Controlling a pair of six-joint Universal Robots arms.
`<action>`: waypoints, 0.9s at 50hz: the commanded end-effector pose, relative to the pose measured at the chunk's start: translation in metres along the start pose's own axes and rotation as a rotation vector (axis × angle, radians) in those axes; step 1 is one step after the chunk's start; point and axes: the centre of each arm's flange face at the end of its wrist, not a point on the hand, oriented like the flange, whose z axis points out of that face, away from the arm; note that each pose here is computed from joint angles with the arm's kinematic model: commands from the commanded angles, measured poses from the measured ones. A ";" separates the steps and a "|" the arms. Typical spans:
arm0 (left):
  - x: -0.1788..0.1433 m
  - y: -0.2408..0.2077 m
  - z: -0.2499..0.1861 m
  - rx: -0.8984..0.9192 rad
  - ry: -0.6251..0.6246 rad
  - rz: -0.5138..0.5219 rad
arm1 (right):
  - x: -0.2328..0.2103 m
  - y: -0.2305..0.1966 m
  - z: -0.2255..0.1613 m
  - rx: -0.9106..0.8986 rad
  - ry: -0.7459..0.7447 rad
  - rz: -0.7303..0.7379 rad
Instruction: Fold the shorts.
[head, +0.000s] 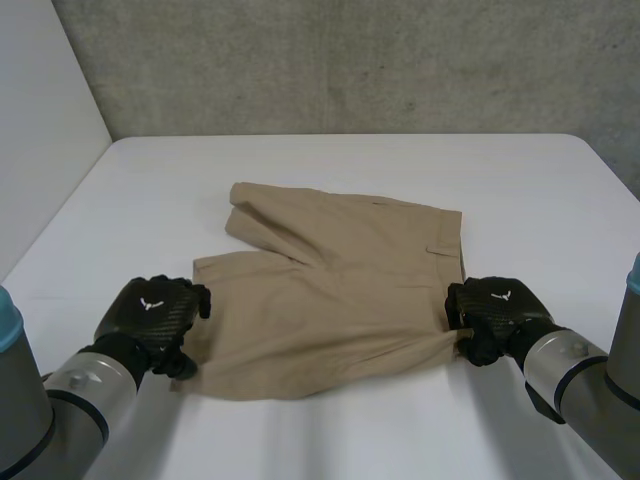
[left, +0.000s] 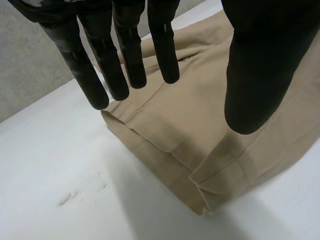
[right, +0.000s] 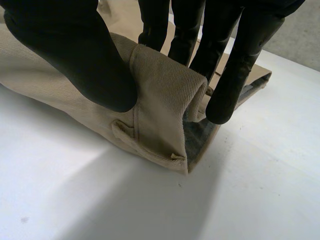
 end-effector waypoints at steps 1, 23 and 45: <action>0.002 0.007 0.002 -0.030 0.009 0.000 | 0.000 0.000 0.000 -0.001 -0.001 0.000; -0.002 -0.004 0.006 -0.009 -0.005 0.004 | 0.001 -0.013 -0.012 0.031 0.014 -0.129; -0.014 -0.042 -0.047 0.003 -0.011 0.011 | -0.004 -0.074 -0.086 0.018 0.019 -0.486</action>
